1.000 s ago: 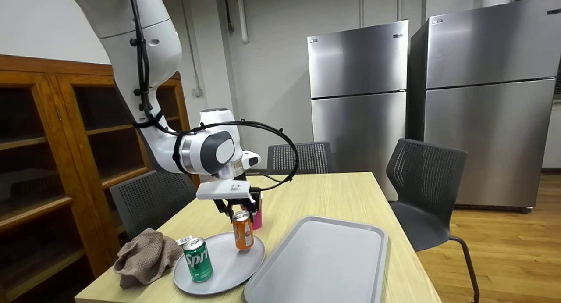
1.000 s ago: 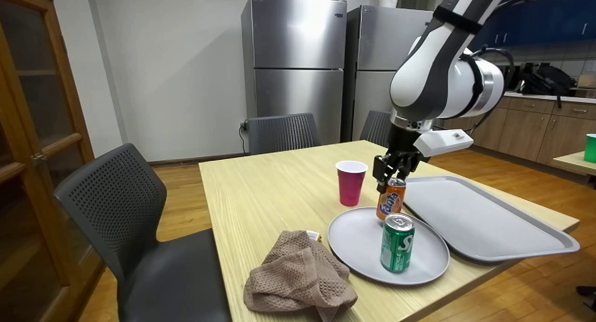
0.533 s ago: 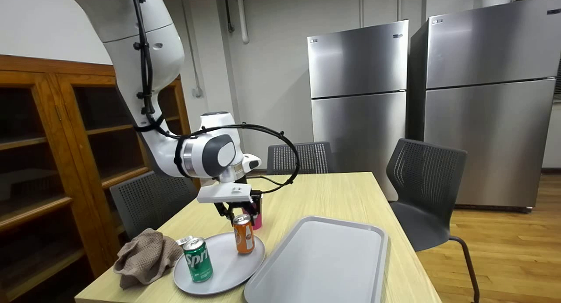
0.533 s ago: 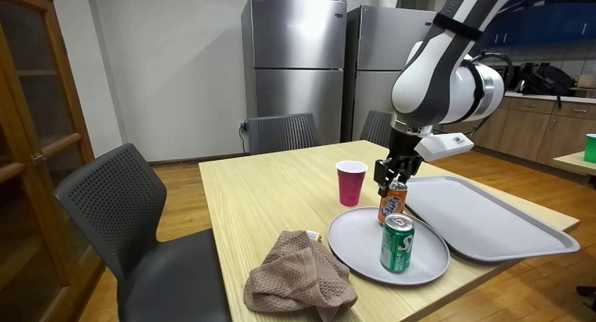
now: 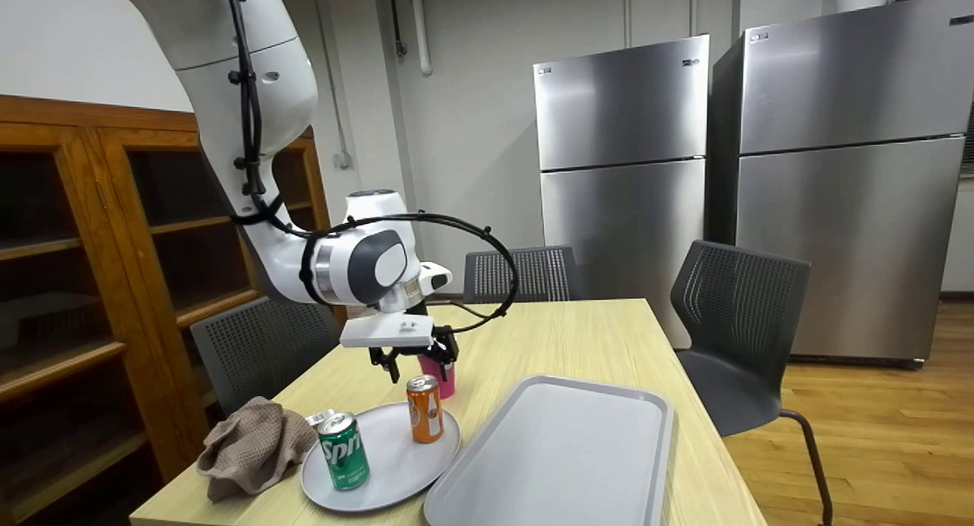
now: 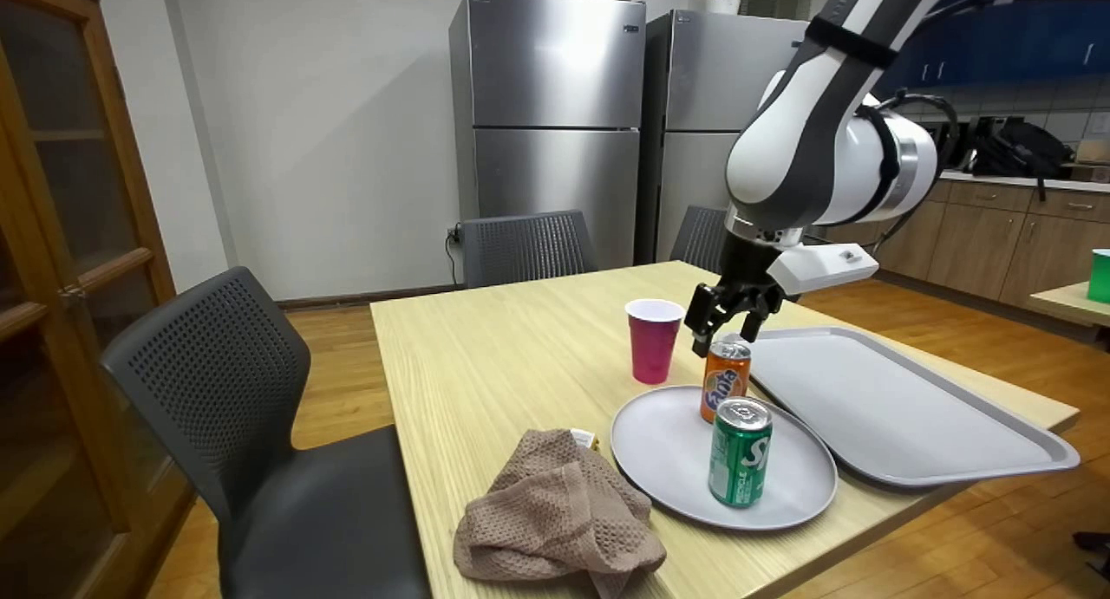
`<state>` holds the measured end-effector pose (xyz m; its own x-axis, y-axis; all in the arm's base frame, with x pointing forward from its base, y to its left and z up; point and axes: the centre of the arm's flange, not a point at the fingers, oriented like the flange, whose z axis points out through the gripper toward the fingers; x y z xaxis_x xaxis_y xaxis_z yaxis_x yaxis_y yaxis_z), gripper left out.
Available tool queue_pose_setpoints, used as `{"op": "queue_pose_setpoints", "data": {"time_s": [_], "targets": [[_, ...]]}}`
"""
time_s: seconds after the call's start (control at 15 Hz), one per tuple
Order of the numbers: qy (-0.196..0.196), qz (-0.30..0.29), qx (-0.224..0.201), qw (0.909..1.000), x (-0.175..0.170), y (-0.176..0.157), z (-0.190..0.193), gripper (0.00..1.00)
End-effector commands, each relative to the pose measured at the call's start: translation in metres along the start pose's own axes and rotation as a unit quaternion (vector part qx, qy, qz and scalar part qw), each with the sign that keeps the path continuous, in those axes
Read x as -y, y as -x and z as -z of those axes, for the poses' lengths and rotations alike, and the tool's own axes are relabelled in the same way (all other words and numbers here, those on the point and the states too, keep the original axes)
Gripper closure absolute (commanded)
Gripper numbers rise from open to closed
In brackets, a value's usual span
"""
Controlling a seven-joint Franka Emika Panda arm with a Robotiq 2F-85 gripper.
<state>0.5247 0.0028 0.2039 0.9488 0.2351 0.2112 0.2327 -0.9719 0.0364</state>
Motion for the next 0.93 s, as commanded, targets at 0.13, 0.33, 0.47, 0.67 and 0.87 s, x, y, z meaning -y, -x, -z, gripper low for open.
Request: {"op": "queue_pose_setpoints", "data": {"time_s": [0.13, 0.33, 0.47, 0.67, 0.87], "targets": [[-0.024, -0.026, -0.026, 0.999, -0.006, 0.006, 0.046, 0.0], [-0.026, -0.04, -0.035, 0.9983, -0.013, 0.008, 0.062, 0.0], [-0.028, -0.04, -0.034, 0.9982, -0.018, 0.012, 0.072, 0.0], [-0.021, -0.034, -0.017, 0.9991, -0.022, 0.02, 0.083, 0.0], [-0.024, -0.026, 0.005, 0.9994, -0.027, 0.033, 0.097, 0.0]]}}
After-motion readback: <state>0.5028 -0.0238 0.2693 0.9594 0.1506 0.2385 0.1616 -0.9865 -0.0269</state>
